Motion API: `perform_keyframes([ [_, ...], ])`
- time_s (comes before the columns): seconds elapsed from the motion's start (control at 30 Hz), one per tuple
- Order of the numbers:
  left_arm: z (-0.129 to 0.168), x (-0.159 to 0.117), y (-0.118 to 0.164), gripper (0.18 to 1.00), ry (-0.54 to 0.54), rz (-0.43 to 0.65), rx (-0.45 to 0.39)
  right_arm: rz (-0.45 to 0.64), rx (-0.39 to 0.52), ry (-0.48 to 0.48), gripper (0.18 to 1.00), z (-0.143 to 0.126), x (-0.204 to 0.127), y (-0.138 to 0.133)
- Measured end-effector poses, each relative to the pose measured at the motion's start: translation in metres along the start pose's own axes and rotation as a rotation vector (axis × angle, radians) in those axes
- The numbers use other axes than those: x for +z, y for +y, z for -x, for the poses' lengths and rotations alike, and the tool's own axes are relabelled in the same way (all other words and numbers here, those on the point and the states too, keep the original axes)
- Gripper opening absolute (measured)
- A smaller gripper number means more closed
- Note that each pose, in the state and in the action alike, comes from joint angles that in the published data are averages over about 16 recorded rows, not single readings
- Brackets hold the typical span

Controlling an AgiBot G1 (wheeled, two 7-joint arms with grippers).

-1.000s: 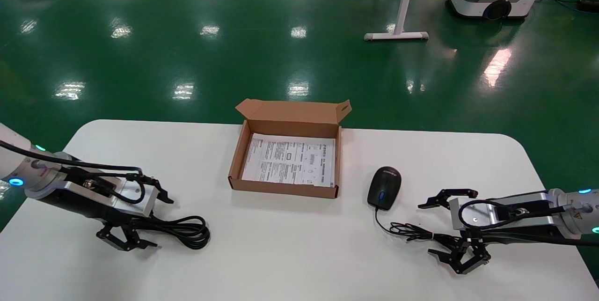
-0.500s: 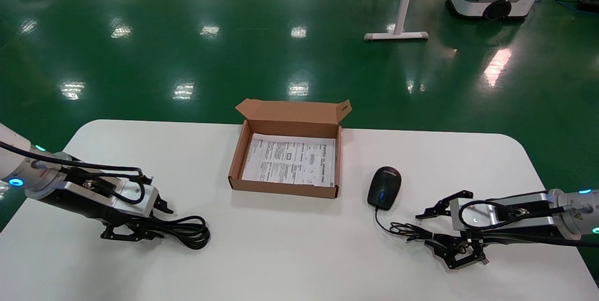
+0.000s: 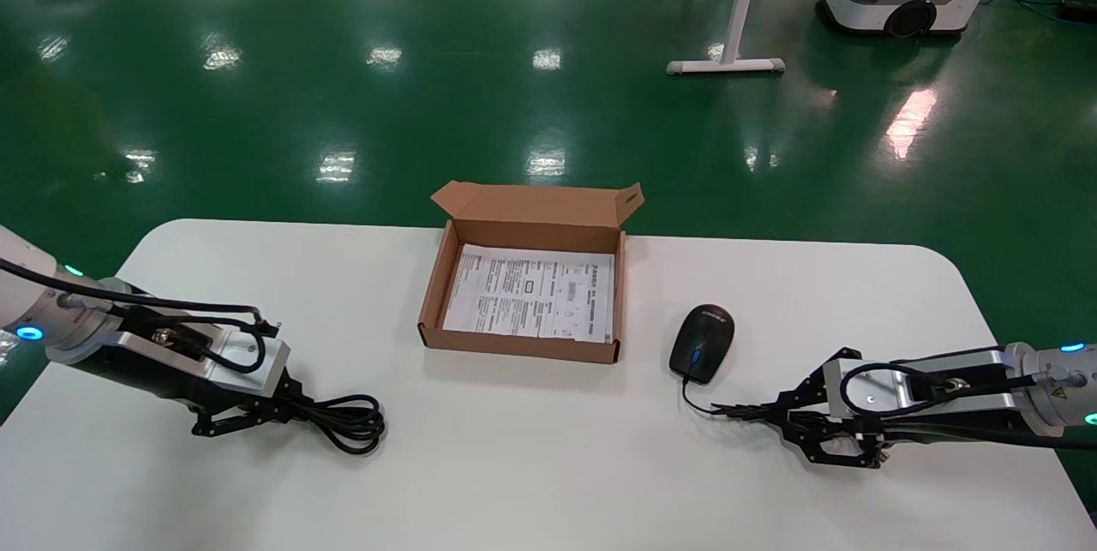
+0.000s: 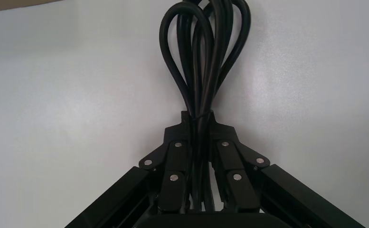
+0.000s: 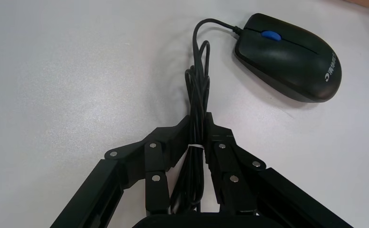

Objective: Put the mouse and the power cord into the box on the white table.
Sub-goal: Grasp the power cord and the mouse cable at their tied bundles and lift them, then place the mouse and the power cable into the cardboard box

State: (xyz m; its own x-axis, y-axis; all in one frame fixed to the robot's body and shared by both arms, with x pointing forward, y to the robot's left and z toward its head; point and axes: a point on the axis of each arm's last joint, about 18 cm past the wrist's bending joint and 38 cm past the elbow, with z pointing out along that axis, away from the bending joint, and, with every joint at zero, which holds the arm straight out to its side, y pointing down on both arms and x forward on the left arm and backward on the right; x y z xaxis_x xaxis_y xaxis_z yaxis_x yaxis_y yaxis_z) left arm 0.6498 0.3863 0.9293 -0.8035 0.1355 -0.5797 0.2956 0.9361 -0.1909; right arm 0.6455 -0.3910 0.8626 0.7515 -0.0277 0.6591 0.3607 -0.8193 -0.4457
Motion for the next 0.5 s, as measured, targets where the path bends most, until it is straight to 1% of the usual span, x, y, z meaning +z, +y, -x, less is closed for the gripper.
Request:
perform_keyframes([
  [0.13,0.004,-0.013,-0.001,0.262,-0.027,-0.017,-0.018,0.0,-0.013,0.019,0.25,-0.007,-0.005,-0.003],
  [0.27,0.015,-0.039,-0.003,0.242,-0.088,-0.044,-0.039,-0.011,-0.032,0.073,0.229,-0.025,-0.017,-0.011],
  [0.4,0.034,-0.077,-0.01,0.234,-0.196,-0.087,-0.066,-0.03,-0.066,0.159,0.222,-0.054,-0.035,-0.028],
  [0.5,0.056,-0.111,-0.02,0.232,-0.32,-0.14,-0.105,-0.053,-0.1,0.237,0.219,-0.081,-0.051,-0.047],
])
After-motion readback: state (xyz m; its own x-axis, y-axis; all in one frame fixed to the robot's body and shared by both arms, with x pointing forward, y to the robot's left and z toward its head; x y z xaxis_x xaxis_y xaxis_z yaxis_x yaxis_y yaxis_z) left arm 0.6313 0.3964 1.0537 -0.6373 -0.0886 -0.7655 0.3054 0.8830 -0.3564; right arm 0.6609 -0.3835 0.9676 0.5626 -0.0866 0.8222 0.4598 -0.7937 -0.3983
